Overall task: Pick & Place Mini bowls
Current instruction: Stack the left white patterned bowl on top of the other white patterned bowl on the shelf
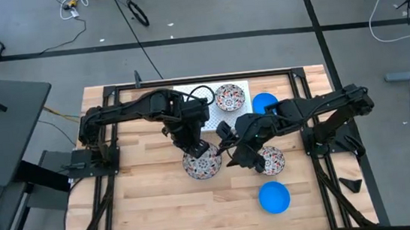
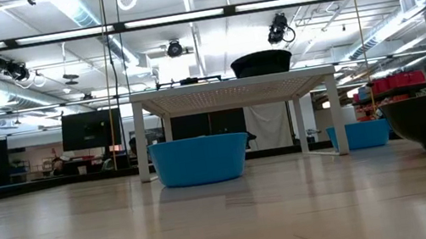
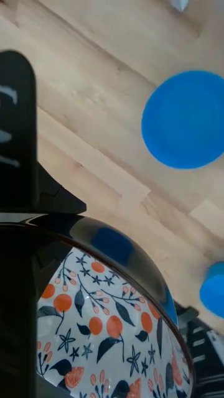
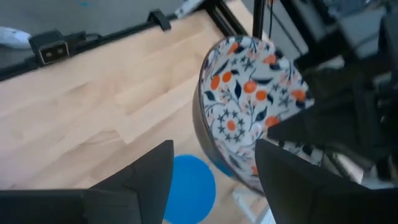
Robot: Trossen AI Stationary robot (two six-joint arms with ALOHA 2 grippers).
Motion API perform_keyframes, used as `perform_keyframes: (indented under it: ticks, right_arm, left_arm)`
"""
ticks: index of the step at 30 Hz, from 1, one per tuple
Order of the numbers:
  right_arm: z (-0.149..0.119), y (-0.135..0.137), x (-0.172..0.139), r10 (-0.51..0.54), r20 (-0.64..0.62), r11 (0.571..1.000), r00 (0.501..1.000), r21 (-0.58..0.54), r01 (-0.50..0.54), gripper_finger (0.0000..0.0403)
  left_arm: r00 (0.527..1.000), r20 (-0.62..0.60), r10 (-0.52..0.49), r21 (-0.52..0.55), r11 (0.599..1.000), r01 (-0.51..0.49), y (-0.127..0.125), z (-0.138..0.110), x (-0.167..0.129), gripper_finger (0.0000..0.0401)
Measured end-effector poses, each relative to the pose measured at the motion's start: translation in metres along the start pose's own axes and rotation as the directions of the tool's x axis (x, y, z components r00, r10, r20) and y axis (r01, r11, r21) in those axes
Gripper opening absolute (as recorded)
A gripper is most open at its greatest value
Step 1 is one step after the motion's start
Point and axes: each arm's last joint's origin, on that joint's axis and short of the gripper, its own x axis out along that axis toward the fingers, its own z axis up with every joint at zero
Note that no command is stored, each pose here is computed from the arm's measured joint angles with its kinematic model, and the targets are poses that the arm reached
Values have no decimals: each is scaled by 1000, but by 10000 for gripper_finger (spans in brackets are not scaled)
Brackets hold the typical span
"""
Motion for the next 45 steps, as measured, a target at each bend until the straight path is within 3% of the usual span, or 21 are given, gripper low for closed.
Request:
perform_keyframes:
  ticks: [6,14,18,25,34,45]
  right_arm:
    - [4,-2,0,11,66,998,998,-56,-7,228]
    - [13,-4,-1,63,220,979,973,-204,-18,228]
    - [15,-5,-2,50,246,970,968,-244,12,228]
    - [16,-4,-2,111,298,962,948,-271,-27,220]
    - [18,-5,-3,110,320,962,941,-271,-21,162]
    - [19,-4,-3,115,328,972,938,-233,-38,44]
  left_arm:
    - [999,-18,-33,49,998,34,-5,-3,2,17]
    - [987,5,-159,243,958,153,-24,-5,5,17]
    - [983,-4,-183,262,949,178,-28,-7,6,17]
    - [974,-41,-223,256,940,226,-31,-9,7,17]
    - [958,-96,-270,219,933,285,-33,-11,6,17]
    - [956,-100,-275,219,931,291,-33,-11,6,18]
